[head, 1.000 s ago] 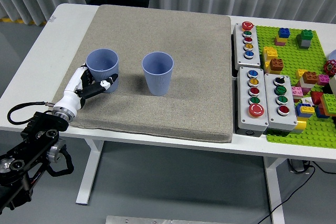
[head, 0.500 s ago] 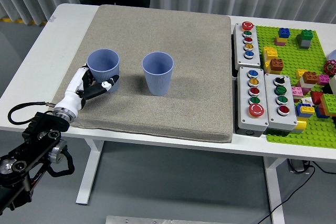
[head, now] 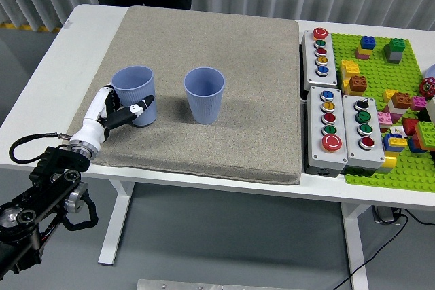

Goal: Pick cup pour cup place

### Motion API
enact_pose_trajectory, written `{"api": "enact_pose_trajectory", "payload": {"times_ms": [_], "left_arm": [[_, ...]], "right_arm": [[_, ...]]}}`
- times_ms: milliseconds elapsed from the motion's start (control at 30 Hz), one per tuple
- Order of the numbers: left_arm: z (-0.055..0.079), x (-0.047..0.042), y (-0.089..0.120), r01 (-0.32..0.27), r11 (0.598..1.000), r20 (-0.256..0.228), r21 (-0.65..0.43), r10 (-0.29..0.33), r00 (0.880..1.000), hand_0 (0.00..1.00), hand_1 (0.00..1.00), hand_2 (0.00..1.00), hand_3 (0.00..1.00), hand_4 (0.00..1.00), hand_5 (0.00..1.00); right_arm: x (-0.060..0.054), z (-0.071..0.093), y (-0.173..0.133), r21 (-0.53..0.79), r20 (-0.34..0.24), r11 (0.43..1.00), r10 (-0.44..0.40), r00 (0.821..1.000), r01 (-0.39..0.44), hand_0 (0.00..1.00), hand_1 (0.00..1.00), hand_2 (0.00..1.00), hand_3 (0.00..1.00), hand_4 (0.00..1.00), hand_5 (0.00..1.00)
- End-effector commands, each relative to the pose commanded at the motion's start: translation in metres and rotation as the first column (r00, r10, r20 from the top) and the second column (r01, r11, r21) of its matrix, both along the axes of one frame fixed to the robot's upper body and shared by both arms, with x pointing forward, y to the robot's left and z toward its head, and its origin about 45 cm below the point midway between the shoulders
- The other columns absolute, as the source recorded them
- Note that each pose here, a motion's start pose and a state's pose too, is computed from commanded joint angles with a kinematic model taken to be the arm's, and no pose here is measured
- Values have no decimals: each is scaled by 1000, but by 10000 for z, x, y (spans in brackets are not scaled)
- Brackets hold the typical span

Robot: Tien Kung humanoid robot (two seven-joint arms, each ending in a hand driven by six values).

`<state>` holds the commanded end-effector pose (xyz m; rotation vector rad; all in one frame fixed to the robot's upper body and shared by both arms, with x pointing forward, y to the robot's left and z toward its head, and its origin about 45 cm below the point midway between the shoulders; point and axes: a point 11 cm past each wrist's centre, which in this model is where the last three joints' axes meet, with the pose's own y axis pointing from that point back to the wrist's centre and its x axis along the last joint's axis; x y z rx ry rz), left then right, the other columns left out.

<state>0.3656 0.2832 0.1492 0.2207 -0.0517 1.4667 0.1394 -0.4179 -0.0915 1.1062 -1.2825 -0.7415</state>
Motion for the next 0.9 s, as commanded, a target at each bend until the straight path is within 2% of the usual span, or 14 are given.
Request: {"api": "enact_pose_trajectory", "payload": {"times_ms": [100,133,300,333,500,533,633,767,867,900], "left_arm": [[27,-20,0,-41,999,23,9,40,999,643,569,569,647,763,175],[34,-23,4,-50,999,28,12,50,998,508,495,488,511,641,72],[185,-40,-5,-104,995,88,-10,104,991,508,495,488,511,641,72],[224,-37,-6,-104,995,99,0,103,990,496,487,483,507,673,117],[606,16,-65,-66,990,206,124,39,978,496,487,483,507,673,117],[633,18,-73,-62,989,214,137,32,976,484,484,485,507,691,140],[837,59,-152,-19,967,253,252,-47,966,484,484,485,507,691,140],[1000,115,-219,14,909,282,417,-144,948,490,490,489,510,684,132],[1053,153,-215,19,885,285,466,-170,943,490,490,489,510,684,132],[1082,177,-213,22,862,282,507,-190,941,490,490,489,510,684,132]], "right_arm": [[-2,0,-1,0,0,1000,0,1000,0,683,647,569,577,2,9],[-2,0,-1,0,0,1000,0,1000,0,684,647,569,577,2,7],[6,2,0,0,1,1000,0,1000,0,684,647,569,577,2,7],[7,2,0,0,1,1000,0,1000,0,684,647,569,577,2,4],[13,7,-9,-2,3,1000,-1,1000,1,684,647,569,577,2,4],[13,7,-10,-2,3,1000,-1,1000,1,684,647,569,577,2,2],[15,12,-22,-4,5,1000,-3,1000,3,684,647,569,577,2,2],[17,16,-32,-6,6,1000,-4,1000,4,684,647,569,577,2,2],[21,19,-38,-7,9,1000,-6,1000,6,684,647,569,577,2,2],[29,22,-41,-7,10,1000,-7,1000,7,684,647,569,577,2,2]]}}
